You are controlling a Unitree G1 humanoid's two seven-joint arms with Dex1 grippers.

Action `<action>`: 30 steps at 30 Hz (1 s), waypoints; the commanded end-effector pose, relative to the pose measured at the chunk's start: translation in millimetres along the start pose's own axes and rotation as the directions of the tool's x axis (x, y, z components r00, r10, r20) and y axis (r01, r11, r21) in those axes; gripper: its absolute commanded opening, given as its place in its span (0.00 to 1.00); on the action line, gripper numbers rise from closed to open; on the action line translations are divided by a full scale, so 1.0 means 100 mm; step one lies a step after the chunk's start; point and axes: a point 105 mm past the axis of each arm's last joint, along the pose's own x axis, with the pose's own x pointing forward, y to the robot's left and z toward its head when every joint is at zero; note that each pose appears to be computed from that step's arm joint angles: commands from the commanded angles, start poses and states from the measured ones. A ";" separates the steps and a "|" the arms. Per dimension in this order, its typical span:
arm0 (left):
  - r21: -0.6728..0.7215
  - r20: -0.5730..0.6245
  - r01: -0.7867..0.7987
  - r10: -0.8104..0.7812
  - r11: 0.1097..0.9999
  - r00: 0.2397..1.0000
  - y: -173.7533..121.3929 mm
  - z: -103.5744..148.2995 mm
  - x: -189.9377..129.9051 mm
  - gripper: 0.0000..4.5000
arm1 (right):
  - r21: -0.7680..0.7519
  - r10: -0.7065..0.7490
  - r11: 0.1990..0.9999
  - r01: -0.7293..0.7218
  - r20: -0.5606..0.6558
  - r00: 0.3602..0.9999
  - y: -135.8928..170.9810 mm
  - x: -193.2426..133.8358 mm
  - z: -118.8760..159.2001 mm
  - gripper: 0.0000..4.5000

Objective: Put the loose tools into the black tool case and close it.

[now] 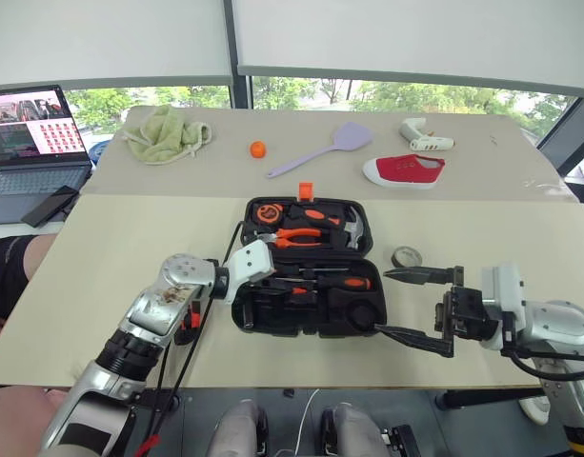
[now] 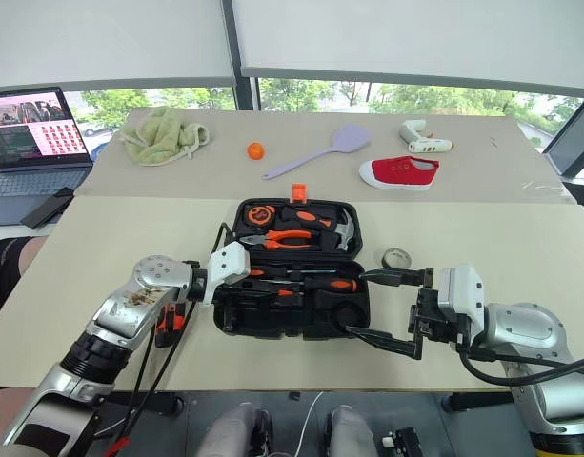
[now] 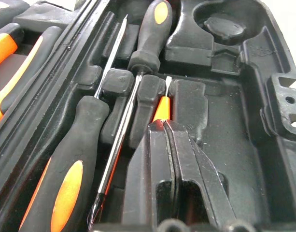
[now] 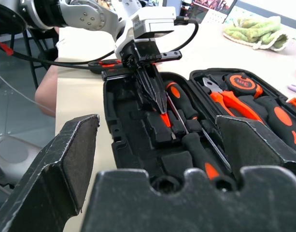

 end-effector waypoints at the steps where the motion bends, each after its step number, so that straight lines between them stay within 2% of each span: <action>1: -0.043 -0.003 -0.001 0.001 0.999 1.000 -0.08 -0.15 -0.01 0.01 | -0.020 -0.008 1.000 0.008 0.024 1.000 -0.01 -0.01 0.07 1.00; 4: -0.037 0.125 0.007 -0.002 0.999 0.992 -0.12 0.03 -0.14 0.01 | -0.019 -0.012 1.000 0.013 0.021 1.000 -0.02 -0.05 0.06 1.00; 6: -0.025 0.193 -0.005 0.010 1.000 0.981 -0.17 0.09 -0.35 0.01 | -0.020 -0.025 0.999 0.025 0.012 1.000 -0.04 -0.11 0.02 1.00; 9: -0.045 0.284 -0.121 0.129 0.992 0.950 -0.14 0.12 -0.75 0.01 | -0.055 -0.065 0.996 0.065 0.004 0.998 -0.11 -0.22 -0.04 1.00; 10: -0.077 0.283 -0.182 0.197 0.980 0.939 -0.12 0.05 -0.95 0.01 | -0.067 -0.078 0.995 0.078 0.000 0.997 -0.13 -0.26 -0.07 1.00; 11: -0.103 0.279 -0.212 0.233 0.972 0.932 -0.15 -0.01 -1.12 0.07 | -0.080 -0.085 0.993 0.084 -0.006 0.996 -0.15 -0.29 -0.10 1.00; 13: -0.170 0.225 -0.323 0.355 0.931 0.907 -0.20 -0.21 -1.49 0.18 | -0.089 -0.083 0.993 0.082 -0.009 0.997 -0.15 -0.34 -0.15 1.00; 17: -0.245 0.090 -0.514 0.547 0.822 0.832 -0.38 -0.59 -2.08 0.51 | -0.073 -0.047 0.996 0.045 -0.028 0.998 -0.10 -0.37 -0.28 1.00; 18: -0.269 0.044 -0.570 0.601 0.776 0.798 -0.45 -0.69 -2.25 0.62 | -0.061 -0.044 0.997 0.042 -0.029 0.999 -0.10 -0.38 -0.30 1.00; 22: -0.325 -0.123 -0.740 0.749 0.590 0.651 -0.80 -1.00 -2.78 0.95 | -0.024 -0.036 0.999 0.035 -0.020 0.999 -0.12 -0.38 -0.35 1.00; 23: -0.353 -0.178 -0.770 0.770 0.531 0.613 -0.92 -1.08 -2.88 0.98 | 0.006 -0.026 1.000 0.026 -0.017 1.000 -0.11 -0.38 -0.37 1.00; 25: -0.388 -0.251 -0.802 0.785 0.455 0.567 -1.05 -1.16 -2.94 0.98 | 0.009 -0.003 1.000 0.003 -0.015 1.000 -0.10 -0.36 -0.39 1.00; 26: -0.373 -0.302 -0.832 0.794 0.412 0.528 -1.04 -1.19 -2.95 0.98 | 0.000 0.006 1.000 -0.006 -0.010 1.000 -0.10 -0.34 -0.38 1.00; 28: -0.365 -0.361 -0.850 0.784 0.380 0.505 -1.02 -1.20 -2.90 0.98 | -0.016 0.015 1.000 -0.015 0.001 1.000 -0.12 -0.30 -0.37 1.00; 30: -0.442 -0.273 -0.781 0.763 0.442 0.586 -0.95 -1.01 -2.65 0.98 | -0.039 0.012 0.999 -0.010 0.035 0.999 -0.17 -0.24 -0.29 1.00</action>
